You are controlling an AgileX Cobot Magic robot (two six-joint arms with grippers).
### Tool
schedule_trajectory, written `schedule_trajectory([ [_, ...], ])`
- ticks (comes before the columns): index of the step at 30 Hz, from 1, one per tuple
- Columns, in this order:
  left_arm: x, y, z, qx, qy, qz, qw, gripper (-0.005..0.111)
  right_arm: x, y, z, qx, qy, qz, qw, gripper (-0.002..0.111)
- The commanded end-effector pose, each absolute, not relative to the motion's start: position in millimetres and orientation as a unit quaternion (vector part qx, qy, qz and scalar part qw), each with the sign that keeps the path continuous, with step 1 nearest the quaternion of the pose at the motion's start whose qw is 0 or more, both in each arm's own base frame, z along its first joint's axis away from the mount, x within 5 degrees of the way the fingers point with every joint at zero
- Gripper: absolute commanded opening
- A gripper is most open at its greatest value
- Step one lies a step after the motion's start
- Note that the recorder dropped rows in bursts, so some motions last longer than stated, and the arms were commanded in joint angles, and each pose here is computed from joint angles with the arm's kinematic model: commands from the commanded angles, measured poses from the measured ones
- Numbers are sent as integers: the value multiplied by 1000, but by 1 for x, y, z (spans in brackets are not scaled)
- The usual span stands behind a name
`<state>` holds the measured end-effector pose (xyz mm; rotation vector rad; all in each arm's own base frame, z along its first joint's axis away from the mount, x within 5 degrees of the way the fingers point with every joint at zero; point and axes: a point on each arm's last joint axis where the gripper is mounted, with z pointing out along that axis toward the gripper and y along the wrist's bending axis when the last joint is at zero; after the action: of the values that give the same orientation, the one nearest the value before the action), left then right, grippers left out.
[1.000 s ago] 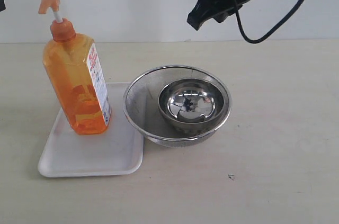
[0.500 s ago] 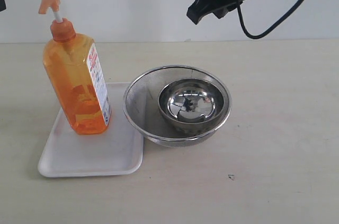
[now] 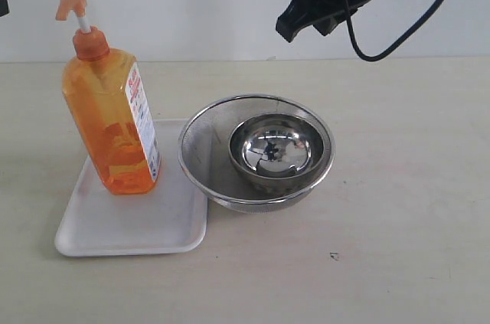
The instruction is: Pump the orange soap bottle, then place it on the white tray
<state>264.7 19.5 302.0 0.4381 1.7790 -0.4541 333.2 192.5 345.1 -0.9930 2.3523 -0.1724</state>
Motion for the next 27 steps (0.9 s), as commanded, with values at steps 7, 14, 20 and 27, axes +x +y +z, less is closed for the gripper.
schedule_trajectory([
  [7, 264, 20, 305, 186, 761, -195, 590, 5, 333, 188, 351, -368, 879, -67, 296, 0],
  [14, 264, 20, 305, 185, 762, -195, 590, 5, 332, 188, 351, -367, 880, -66, 295, 0],
  [20, 264, 20, 305, 186, 761, -195, 590, 5, 333, 189, 350, -369, 879, -68, 296, 0],
  [27, 264, 20, 305, 185, 762, -195, 590, 5, 337, 189, 353, -364, 872, -75, 319, 0],
])
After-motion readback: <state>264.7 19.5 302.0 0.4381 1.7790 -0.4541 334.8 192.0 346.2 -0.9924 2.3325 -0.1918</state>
